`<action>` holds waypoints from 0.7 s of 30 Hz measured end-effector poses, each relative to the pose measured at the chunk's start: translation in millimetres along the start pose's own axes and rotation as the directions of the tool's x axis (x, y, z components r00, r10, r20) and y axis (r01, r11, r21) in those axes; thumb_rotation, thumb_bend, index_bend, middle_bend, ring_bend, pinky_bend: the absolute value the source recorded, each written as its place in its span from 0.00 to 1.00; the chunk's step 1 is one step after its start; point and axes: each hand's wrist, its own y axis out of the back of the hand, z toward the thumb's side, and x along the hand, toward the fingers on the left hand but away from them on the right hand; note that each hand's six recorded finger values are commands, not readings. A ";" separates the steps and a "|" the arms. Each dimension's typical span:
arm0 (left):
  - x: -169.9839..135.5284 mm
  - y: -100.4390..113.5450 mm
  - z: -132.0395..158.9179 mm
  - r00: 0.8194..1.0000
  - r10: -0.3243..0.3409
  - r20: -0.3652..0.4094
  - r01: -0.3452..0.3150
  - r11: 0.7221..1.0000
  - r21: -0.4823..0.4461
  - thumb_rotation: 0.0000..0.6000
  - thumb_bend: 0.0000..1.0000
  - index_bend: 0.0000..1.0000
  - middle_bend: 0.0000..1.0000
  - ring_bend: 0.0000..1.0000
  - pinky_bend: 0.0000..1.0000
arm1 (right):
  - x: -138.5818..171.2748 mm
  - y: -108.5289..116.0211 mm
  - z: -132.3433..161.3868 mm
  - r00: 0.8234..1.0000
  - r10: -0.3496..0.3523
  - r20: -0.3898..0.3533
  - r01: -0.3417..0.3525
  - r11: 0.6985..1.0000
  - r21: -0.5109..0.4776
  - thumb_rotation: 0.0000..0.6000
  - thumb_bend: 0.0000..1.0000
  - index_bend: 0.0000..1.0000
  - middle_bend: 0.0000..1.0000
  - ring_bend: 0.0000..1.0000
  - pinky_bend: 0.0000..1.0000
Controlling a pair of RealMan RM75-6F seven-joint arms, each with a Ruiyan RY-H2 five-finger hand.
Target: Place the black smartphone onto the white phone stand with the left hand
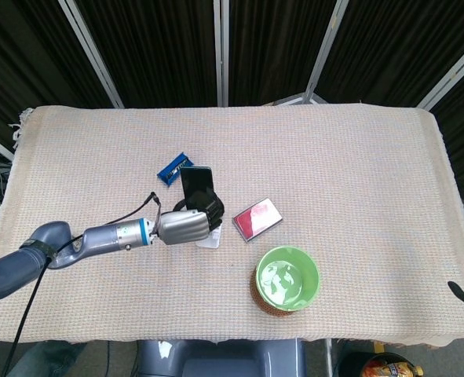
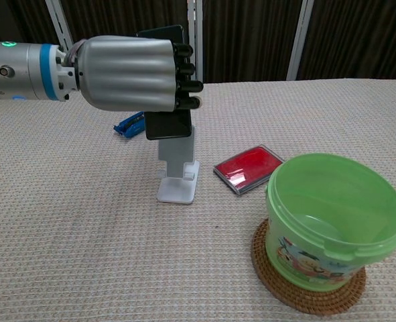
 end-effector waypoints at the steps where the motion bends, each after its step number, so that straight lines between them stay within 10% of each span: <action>1: 2.5 0.0 2.5 1.000 0.001 0.012 -0.001 1.000 0.007 1.00 0.01 0.59 0.37 0.41 0.39 | -0.1 0.1 -0.7 1.000 0.000 0.002 0.000 1.000 -0.001 1.00 0.00 0.00 0.00 0.00 0.00; 21: 23.3 -6.2 39.2 0.996 -0.016 0.093 0.011 0.998 0.055 1.00 0.02 0.60 0.37 0.41 0.37 | -1.4 -0.5 -7.4 1.000 0.013 0.023 -0.013 1.000 -0.008 1.00 0.00 0.00 0.00 0.00 0.00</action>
